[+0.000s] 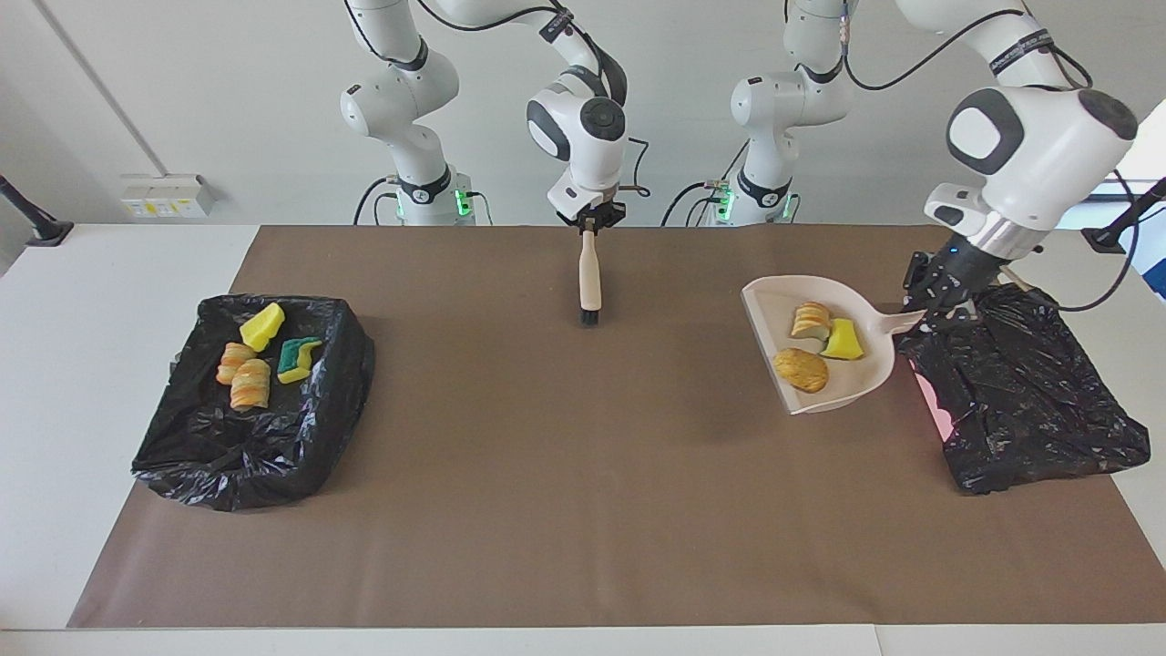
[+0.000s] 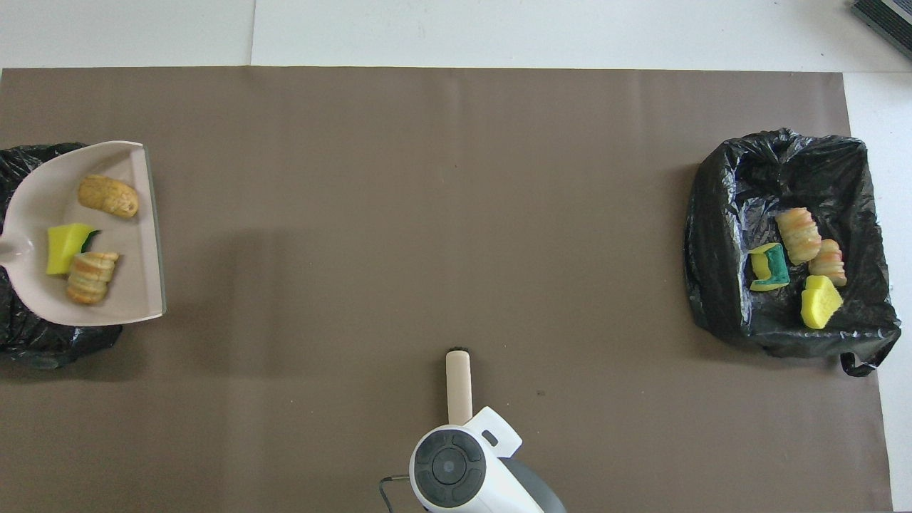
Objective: Sweep and dump trash in bin
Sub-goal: 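Tilt the dustpan over the bin with the left gripper to dump scraps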
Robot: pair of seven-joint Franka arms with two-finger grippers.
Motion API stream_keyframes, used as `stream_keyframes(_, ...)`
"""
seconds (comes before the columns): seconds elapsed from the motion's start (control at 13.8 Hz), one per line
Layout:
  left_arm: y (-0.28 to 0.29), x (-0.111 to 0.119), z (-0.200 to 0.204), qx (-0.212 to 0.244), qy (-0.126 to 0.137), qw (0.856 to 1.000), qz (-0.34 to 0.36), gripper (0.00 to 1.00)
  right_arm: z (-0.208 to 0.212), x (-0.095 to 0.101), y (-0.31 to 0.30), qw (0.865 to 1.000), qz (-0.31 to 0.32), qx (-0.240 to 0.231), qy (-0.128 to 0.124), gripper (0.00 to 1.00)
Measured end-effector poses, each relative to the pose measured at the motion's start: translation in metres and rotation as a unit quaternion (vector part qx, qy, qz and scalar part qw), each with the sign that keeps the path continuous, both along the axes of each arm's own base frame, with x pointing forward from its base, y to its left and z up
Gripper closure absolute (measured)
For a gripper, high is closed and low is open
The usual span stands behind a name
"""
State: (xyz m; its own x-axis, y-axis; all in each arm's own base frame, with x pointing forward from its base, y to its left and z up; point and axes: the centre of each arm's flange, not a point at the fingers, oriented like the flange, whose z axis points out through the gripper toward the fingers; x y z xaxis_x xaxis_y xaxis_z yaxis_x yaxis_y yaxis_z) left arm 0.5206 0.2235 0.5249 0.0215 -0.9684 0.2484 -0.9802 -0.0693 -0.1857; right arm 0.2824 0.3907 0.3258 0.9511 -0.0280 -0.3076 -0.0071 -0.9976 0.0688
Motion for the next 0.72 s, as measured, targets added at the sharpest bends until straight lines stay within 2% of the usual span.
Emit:
stream_keyframes(0.36,0.083,-0.034,0.023,0.033,-0.023,0.998,0.043,0.69,0.001,0.000,-0.001,1.000,0.005,-0.002,0.004,0.74)
stream_keyframes(0.58,0.122,-0.037,0.039,0.115,-0.039,0.991,0.061,0.69,0.001,0.003,-0.004,1.000,0.007,0.000,0.004,0.74)
stream_keyframes(0.65,0.132,-0.036,0.042,0.142,-0.048,0.986,0.067,0.69,0.001,0.005,-0.006,1.000,0.005,0.000,0.004,0.69)
stream_keyframes(0.72,0.142,-0.033,0.043,0.171,-0.058,0.981,0.069,0.69,0.000,0.009,-0.008,1.000,0.003,0.001,0.004,0.58)
